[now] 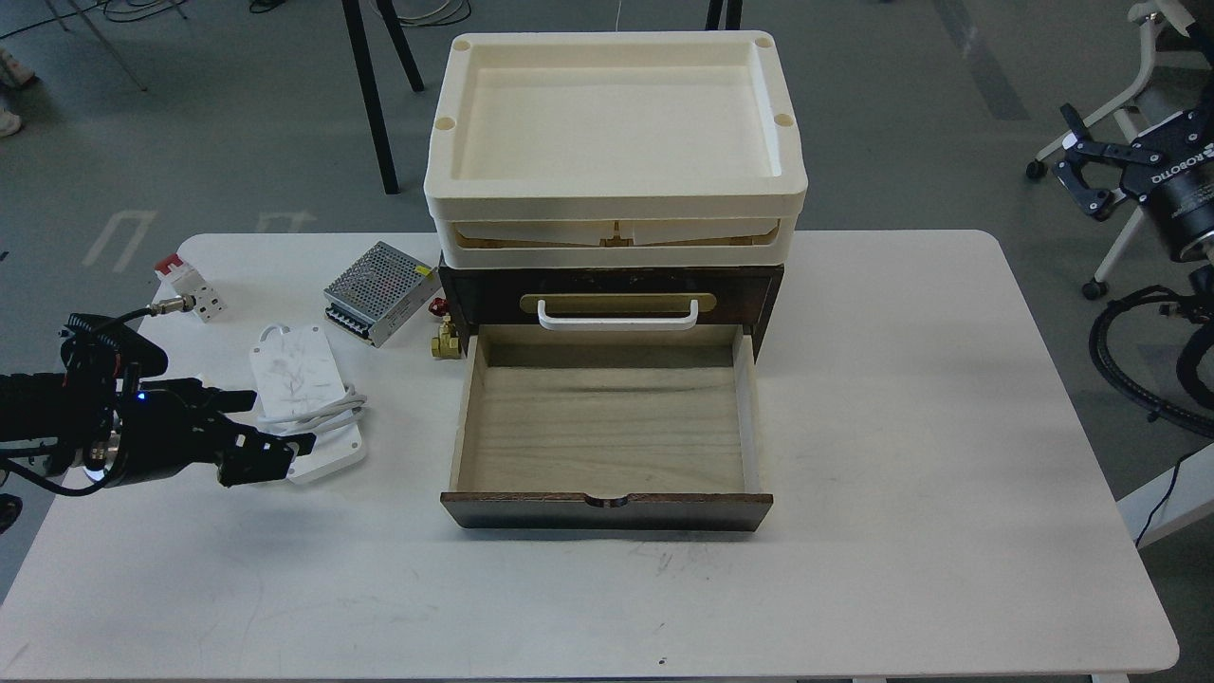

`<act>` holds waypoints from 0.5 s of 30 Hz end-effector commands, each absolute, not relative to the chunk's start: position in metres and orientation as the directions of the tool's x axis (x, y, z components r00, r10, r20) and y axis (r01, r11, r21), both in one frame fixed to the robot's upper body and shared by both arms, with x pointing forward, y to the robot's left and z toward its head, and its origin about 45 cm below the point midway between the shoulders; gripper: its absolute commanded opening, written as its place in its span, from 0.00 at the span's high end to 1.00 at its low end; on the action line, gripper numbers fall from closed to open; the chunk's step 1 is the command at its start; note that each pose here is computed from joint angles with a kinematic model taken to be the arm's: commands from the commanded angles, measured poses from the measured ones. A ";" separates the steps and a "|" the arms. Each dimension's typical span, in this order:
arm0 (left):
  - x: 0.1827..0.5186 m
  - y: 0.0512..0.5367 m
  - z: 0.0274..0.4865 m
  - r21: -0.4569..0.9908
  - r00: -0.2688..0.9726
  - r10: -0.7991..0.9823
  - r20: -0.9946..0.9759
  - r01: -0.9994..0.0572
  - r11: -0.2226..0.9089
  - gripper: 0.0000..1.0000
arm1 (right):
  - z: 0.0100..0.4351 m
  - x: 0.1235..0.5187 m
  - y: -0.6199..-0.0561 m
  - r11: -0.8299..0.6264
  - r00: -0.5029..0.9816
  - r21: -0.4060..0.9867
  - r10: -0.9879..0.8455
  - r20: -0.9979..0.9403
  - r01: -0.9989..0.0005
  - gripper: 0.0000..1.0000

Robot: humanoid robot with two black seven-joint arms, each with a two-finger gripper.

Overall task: Put charging cable into cabinet
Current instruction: 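Reach the left gripper to the white charging cable and close on it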

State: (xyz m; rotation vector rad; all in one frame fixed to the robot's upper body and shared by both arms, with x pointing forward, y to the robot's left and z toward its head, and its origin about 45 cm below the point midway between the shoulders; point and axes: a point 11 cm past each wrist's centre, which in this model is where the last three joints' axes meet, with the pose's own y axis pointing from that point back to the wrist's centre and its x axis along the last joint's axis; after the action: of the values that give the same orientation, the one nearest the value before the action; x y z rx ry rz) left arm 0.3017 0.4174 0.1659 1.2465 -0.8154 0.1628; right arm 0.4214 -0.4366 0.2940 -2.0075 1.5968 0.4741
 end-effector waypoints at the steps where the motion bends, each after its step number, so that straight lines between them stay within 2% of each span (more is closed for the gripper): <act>1: 0.307 0.421 0.153 0.774 0.726 -0.282 0.627 -0.538 0.335 0.00 | 0.291 0.420 -0.437 -0.163 0.237 -0.178 -0.784 -0.574 -0.970 0.00; 15: 0.324 0.410 0.119 0.763 0.689 -0.330 0.645 -0.552 0.337 0.00 | 0.286 0.417 -0.440 -0.157 0.226 -0.168 -0.786 -0.575 -0.973 0.00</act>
State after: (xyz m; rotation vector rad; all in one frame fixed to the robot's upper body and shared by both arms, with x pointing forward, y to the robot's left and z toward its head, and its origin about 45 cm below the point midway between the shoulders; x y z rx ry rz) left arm 0.3234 0.4131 0.1221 1.2650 -0.8545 0.1735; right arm 0.4183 -0.4384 0.2877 -2.0040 1.6087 0.4872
